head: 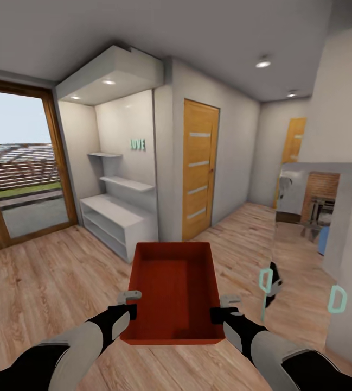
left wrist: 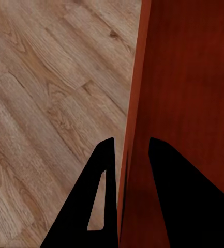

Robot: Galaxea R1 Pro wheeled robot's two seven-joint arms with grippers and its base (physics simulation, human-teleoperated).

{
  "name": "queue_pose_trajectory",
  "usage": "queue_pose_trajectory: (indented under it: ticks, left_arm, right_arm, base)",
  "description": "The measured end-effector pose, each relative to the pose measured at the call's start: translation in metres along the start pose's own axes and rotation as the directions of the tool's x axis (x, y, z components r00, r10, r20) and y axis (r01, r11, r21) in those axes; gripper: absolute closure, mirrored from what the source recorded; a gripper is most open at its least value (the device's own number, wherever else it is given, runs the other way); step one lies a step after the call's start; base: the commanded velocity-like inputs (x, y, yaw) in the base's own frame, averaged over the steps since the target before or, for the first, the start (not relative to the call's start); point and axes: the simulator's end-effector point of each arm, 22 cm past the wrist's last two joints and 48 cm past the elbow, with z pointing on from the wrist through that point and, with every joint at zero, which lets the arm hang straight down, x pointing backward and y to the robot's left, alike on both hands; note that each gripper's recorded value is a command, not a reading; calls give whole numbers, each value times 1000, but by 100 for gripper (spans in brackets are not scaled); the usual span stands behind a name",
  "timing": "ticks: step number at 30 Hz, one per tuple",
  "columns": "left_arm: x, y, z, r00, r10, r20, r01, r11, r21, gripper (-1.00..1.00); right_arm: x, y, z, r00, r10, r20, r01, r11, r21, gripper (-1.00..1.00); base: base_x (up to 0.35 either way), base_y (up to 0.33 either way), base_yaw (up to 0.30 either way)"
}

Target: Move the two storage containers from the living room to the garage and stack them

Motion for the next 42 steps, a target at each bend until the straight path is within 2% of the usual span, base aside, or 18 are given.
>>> queue_pose_trajectory:
  ticks: [42]
  left_arm:
    - [-1, 0, 0, 1000, 1, 1, -1, 1000, 0, 100]
  right_arm:
    - [0, 0, 0, 1000, 2, 1, -2, 1000, 0, 100]
  base:
    - [322, 0, 0]
